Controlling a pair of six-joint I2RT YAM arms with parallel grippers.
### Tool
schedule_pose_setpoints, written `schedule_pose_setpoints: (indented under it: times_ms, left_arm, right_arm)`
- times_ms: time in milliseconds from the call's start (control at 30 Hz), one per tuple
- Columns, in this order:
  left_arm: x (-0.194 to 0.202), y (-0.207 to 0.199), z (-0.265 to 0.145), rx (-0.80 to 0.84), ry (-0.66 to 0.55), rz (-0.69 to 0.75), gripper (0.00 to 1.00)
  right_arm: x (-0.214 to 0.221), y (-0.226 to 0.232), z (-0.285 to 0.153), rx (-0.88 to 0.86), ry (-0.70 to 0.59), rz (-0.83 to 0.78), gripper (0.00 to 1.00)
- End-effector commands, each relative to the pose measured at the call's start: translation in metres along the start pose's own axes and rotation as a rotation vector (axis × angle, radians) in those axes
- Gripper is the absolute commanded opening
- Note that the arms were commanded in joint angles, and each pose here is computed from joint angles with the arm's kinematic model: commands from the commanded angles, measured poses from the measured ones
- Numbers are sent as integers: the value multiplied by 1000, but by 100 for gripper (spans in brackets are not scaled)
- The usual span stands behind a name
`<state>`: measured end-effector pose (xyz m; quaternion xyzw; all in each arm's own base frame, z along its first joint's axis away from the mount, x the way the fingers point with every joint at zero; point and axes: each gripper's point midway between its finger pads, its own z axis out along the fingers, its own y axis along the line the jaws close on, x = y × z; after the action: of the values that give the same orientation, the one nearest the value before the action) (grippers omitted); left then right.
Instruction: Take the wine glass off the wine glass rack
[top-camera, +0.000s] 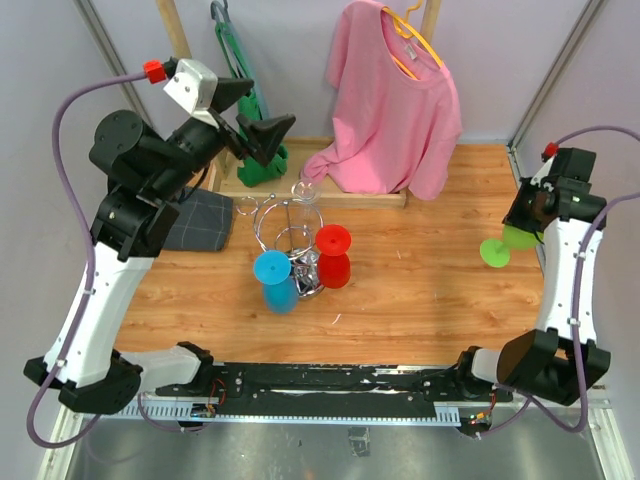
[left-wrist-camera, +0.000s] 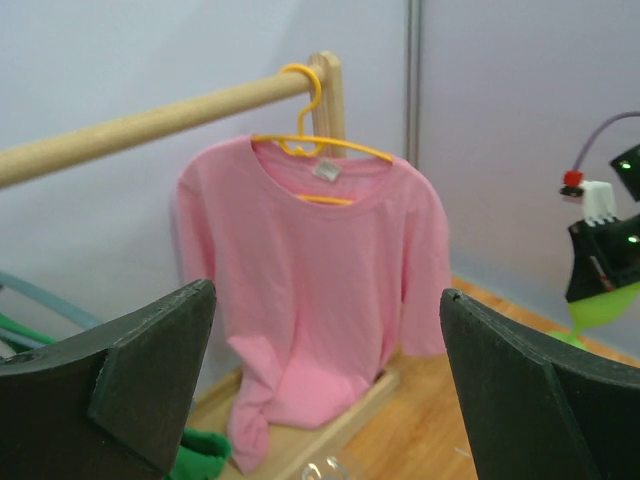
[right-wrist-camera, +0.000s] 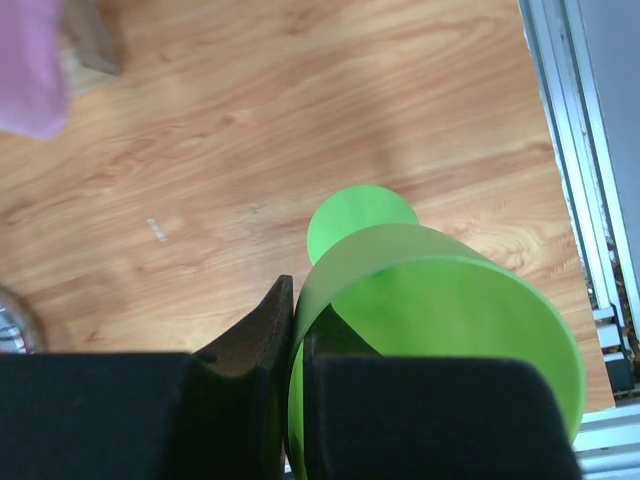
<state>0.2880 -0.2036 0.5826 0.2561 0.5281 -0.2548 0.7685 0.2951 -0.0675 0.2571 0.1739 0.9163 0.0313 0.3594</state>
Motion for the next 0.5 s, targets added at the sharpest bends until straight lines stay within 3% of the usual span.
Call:
schedule_pose_setpoints:
  times_ms: [0, 167, 467]
  left_arm:
    - [13, -9, -25, -8, 35, -94, 99]
    - [22, -9, -38, -35, 58, -124, 99]
    - [29, -8, -59, -81, 79, -146, 99]
  right_arm:
    - [-27, -10, 29, 106, -125, -45, 1]
    - [-34, -2, 59, 162, -89, -126, 1]
    - [-20, -6, 105, 198, -69, -104, 1]
